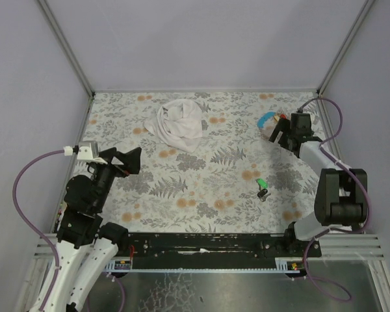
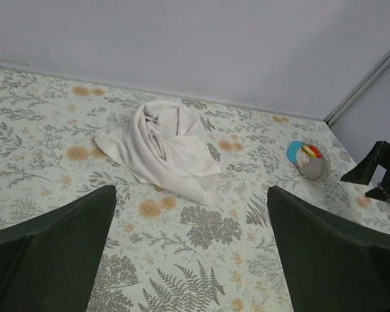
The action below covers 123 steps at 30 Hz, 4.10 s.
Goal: Put the keys on the keyring
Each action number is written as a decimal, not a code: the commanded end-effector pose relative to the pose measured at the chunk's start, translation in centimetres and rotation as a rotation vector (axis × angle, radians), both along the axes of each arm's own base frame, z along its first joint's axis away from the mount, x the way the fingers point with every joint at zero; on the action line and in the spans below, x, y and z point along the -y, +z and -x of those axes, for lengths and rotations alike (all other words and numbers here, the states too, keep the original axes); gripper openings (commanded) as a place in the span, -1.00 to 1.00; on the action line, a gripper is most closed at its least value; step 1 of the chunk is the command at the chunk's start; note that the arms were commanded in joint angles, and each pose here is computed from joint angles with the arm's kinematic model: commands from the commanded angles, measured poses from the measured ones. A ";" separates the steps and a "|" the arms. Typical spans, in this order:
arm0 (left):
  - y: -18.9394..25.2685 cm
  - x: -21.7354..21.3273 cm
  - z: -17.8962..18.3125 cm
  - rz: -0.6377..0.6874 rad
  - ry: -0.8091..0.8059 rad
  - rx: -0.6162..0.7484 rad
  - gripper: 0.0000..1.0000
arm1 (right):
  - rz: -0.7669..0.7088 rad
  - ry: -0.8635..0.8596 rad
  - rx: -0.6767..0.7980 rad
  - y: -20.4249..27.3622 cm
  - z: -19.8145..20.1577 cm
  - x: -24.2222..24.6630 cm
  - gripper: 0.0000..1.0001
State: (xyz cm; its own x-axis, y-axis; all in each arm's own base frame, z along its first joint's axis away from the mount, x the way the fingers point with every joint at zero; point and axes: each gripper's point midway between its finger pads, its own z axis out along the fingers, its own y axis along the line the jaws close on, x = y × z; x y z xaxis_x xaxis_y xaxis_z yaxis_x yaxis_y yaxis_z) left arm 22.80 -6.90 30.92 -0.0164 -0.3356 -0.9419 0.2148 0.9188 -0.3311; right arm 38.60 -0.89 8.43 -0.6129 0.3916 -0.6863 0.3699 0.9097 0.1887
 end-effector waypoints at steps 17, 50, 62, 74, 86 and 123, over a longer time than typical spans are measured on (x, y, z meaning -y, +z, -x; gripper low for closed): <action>-0.1 1.0 -1.3 -0.042 -0.038 -0.002 1.00 | -0.273 -0.041 0.080 -3.5 -14.7 6.7 0.12; -1.7 4.3 -1.9 0.003 -0.193 -0.122 1.00 | -0.671 0.227 0.127 -3.2 -9.6 -3.3 -0.91; -5.9 8.0 -2.2 0.234 -0.323 -0.319 1.00 | -0.637 0.575 0.068 -0.4 -3.1 -16.6 -1.00; -11.4 10.7 -2.9 0.427 -0.422 -0.390 1.00 | -0.239 1.016 -0.040 3.8 3.3 -25.2 -1.00; -14.9 10.9 -2.4 0.475 -0.459 -0.304 0.96 | 0.160 1.320 0.077 9.1 7.2 -29.3 -1.00; -15.5 16.2 -1.4 0.349 -0.856 -0.142 0.41 | 0.172 1.503 0.571 16.4 13.5 -30.8 -1.00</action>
